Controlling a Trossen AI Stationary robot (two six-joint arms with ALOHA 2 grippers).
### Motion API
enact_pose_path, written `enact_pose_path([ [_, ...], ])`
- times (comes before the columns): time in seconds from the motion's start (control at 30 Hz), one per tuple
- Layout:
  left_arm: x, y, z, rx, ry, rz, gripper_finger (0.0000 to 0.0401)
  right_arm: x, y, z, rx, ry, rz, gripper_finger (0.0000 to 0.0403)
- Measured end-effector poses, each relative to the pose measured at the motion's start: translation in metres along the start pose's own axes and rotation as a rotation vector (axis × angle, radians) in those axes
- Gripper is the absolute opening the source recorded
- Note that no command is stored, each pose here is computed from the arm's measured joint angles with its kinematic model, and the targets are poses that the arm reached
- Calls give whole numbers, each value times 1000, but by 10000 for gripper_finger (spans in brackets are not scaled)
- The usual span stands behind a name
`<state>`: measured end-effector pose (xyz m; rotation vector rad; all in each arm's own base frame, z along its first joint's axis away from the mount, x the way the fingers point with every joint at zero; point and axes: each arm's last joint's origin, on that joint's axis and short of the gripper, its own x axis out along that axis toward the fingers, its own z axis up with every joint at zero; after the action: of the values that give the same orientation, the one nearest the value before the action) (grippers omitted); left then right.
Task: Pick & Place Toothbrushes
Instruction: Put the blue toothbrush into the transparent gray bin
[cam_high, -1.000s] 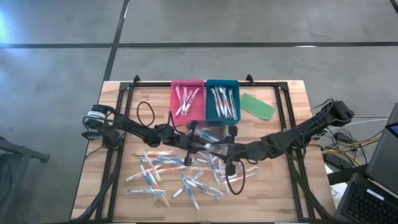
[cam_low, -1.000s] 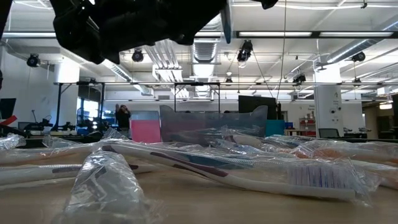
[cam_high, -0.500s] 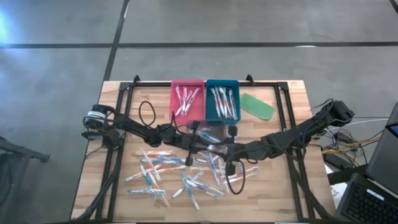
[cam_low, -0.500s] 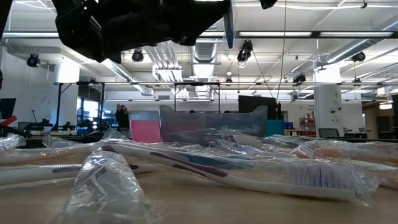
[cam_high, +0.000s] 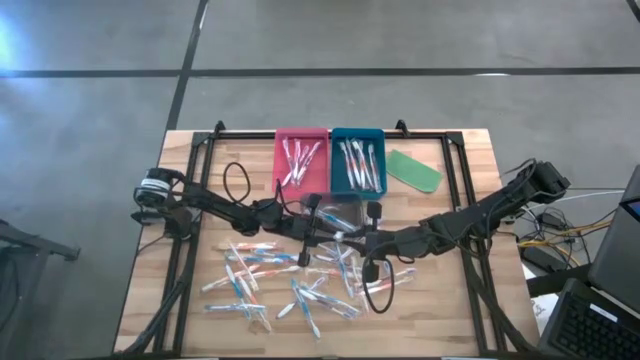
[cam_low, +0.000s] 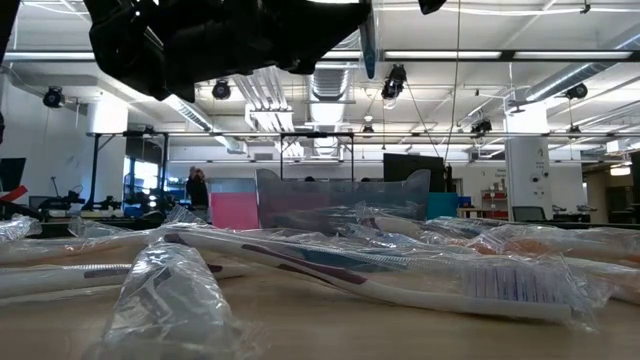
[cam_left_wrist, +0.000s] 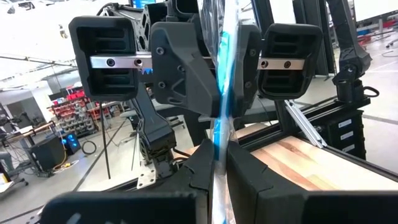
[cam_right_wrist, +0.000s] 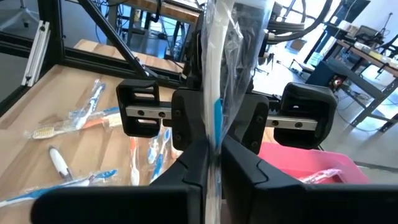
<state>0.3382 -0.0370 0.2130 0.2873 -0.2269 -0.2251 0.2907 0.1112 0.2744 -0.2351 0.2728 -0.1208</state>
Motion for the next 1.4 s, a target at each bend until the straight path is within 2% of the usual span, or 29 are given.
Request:
enact_pose_path([
  [0.37, 0, 0, 0, -18, 3, -1, 30, 0, 0, 0, -2, 2, 0, 17],
  [0.47, 0, 0, 0, -33, 3, -2, 42, 0, 0, 0, -1, 2, 0, 24],
  [0.73, -1, -1, -4, -33, 52, 21, 157, 0, 0, -1, -4, 7, 0, 20],
  [0.87, -4, 1, -2, 1, 92, 33, 194, 0, 0, -1, 8, 12, 0, 24],
  [1.0, -12, 4, 7, 36, 164, 45, 204, 0, 0, -3, 3, 21, 1, 26],
  [1.23, -39, 13, 39, 47, 377, 142, 206, 0, 0, -3, 5, 22, 1, 21],
  [1.4, -71, 17, 66, -25, 511, 152, 206, 0, 0, -3, 5, 22, 1, 26],
])
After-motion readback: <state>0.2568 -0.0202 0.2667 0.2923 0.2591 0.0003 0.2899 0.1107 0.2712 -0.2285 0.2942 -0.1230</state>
